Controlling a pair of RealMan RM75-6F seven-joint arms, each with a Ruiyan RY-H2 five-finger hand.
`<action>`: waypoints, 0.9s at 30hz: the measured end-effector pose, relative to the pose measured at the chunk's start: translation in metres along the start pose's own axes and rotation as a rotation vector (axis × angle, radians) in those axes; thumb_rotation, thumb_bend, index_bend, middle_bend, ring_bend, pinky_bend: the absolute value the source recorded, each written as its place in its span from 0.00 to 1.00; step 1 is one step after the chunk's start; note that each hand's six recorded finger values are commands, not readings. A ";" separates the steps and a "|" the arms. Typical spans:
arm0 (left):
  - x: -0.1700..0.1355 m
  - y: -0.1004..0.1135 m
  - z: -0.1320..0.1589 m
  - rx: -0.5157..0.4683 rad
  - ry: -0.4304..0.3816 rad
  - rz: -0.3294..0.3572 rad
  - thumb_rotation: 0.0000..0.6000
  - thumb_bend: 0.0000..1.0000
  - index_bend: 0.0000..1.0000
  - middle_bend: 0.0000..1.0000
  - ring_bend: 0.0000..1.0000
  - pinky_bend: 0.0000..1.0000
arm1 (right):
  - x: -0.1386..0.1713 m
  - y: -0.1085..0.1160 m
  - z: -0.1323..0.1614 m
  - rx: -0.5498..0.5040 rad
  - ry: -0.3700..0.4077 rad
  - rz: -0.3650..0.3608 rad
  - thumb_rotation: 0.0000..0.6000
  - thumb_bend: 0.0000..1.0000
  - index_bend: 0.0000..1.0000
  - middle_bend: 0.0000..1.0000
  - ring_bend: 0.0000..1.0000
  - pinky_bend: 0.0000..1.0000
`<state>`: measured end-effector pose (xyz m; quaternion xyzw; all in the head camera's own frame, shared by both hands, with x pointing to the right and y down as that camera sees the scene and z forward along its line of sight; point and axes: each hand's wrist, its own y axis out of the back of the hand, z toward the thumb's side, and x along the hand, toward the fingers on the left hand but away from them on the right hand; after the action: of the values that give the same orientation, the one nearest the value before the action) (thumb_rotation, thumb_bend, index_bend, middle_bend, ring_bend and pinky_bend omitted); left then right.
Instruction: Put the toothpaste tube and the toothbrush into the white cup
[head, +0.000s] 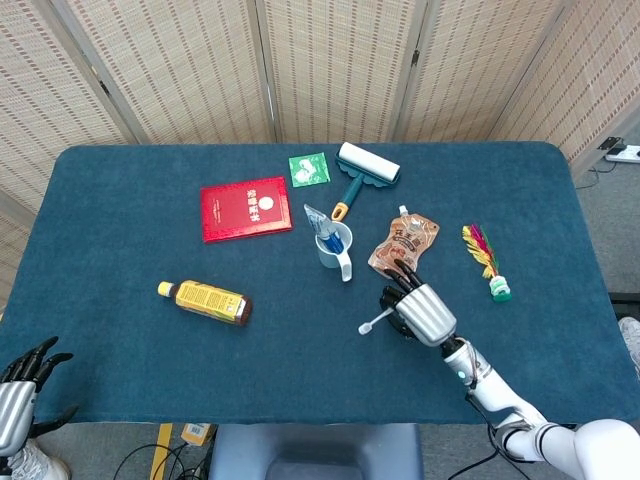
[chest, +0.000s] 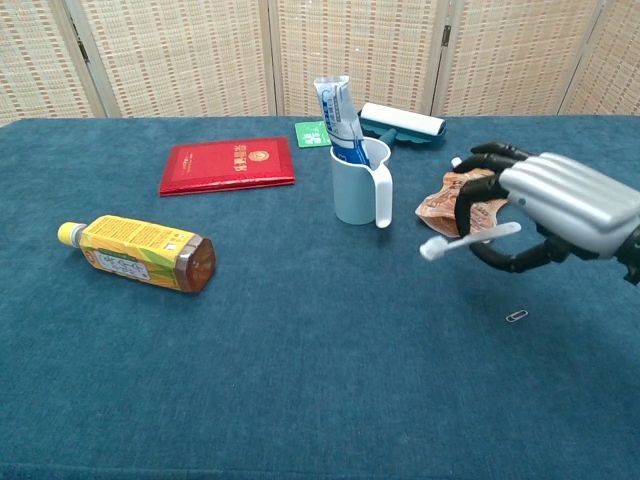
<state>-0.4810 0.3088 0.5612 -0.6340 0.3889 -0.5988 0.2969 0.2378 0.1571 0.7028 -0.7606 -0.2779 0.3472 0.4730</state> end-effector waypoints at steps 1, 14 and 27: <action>0.000 0.000 0.001 0.000 -0.001 0.000 1.00 0.22 0.27 0.11 0.14 0.20 | -0.003 0.005 -0.002 -0.040 -0.022 -0.020 1.00 0.41 0.63 0.46 0.16 0.08; 0.000 0.001 0.005 0.003 -0.007 -0.001 1.00 0.22 0.27 0.11 0.14 0.20 | -0.069 0.052 -0.018 -0.665 -0.256 -0.255 1.00 0.38 0.64 0.46 0.16 0.08; -0.002 0.000 0.000 0.006 0.009 -0.008 1.00 0.22 0.27 0.11 0.14 0.20 | -0.133 0.040 0.019 -1.051 -0.309 -0.252 1.00 0.35 0.64 0.46 0.16 0.08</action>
<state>-0.4806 0.3101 0.5598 -0.6321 0.3857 -0.6040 0.2947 0.1463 0.0517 0.6958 -0.7951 -0.5683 0.2104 0.0221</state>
